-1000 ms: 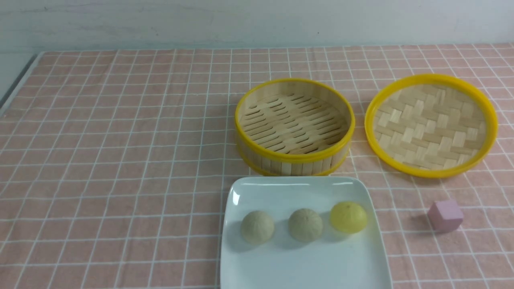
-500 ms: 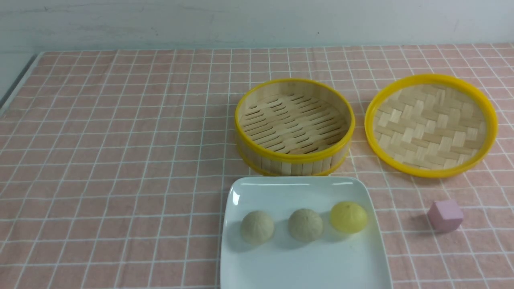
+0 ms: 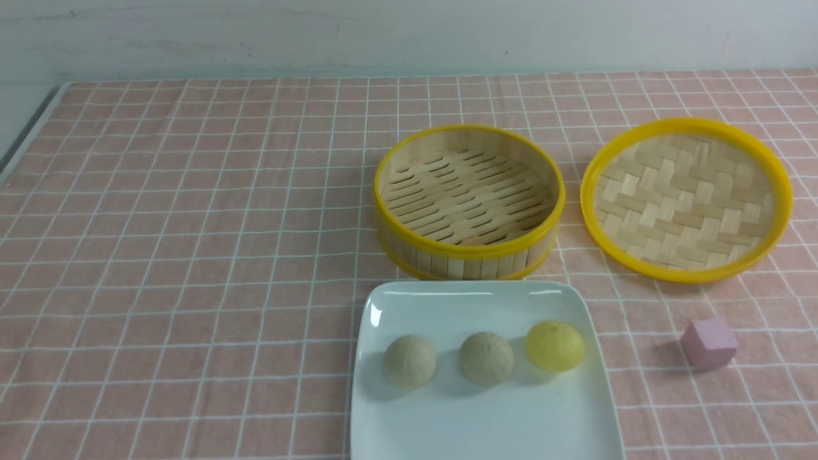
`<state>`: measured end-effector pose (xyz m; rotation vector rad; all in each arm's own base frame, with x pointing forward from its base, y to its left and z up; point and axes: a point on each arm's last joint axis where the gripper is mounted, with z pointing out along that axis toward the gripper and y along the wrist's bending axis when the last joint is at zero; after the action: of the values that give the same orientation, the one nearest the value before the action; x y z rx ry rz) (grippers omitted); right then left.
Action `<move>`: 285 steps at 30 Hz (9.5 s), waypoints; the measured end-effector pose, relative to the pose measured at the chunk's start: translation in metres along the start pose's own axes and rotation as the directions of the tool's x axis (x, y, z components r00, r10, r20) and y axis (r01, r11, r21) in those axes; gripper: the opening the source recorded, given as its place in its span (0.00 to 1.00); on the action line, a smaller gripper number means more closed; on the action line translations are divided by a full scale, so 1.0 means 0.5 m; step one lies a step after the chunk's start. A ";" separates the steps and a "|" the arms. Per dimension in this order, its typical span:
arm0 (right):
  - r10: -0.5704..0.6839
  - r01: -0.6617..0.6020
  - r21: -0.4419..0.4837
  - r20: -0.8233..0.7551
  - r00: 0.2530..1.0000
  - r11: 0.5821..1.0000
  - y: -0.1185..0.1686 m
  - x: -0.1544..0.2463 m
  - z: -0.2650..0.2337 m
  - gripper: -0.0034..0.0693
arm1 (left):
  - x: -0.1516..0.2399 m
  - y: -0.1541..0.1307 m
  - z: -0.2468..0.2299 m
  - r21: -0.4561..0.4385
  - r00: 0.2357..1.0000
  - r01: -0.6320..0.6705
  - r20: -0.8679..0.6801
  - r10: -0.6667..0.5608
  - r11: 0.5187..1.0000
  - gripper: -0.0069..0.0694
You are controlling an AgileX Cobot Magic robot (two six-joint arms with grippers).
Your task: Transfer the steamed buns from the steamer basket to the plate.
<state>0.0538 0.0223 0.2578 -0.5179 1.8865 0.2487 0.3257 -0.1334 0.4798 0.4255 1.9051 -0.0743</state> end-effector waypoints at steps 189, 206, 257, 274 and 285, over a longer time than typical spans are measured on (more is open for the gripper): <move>0.374 -0.421 0.462 0.196 0.907 0.781 -0.041 0.169 0.032 0.38 | 0.014 -0.013 -0.001 0.063 0.994 0.071 -0.083 -0.065 0.995 0.52; 0.373 -0.420 0.462 0.196 0.907 0.781 -0.041 0.169 0.032 0.38 | 0.117 0.023 -0.059 -0.141 0.937 0.035 -0.340 -0.082 0.989 0.52; 0.370 -0.418 0.464 0.195 0.908 0.781 -0.041 0.169 0.032 0.38 | 0.764 0.012 -0.359 -0.405 0.880 0.474 0.197 -0.432 0.782 0.52; 0.370 -0.418 0.464 0.195 0.908 0.781 -0.041 0.169 0.032 0.38 | 0.807 0.000 -0.335 -0.375 0.874 0.485 0.191 -0.446 0.790 0.52; 0.370 -0.418 0.464 0.195 0.908 0.781 -0.041 0.169 0.032 0.38 | 0.807 0.000 -0.336 -0.389 0.906 0.423 0.163 -0.391 0.818 0.52</move>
<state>0.0516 -0.0090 0.1750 0.2480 1.8586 0.0473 0.0514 0.0127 0.1723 -0.2807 1.8445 0.0354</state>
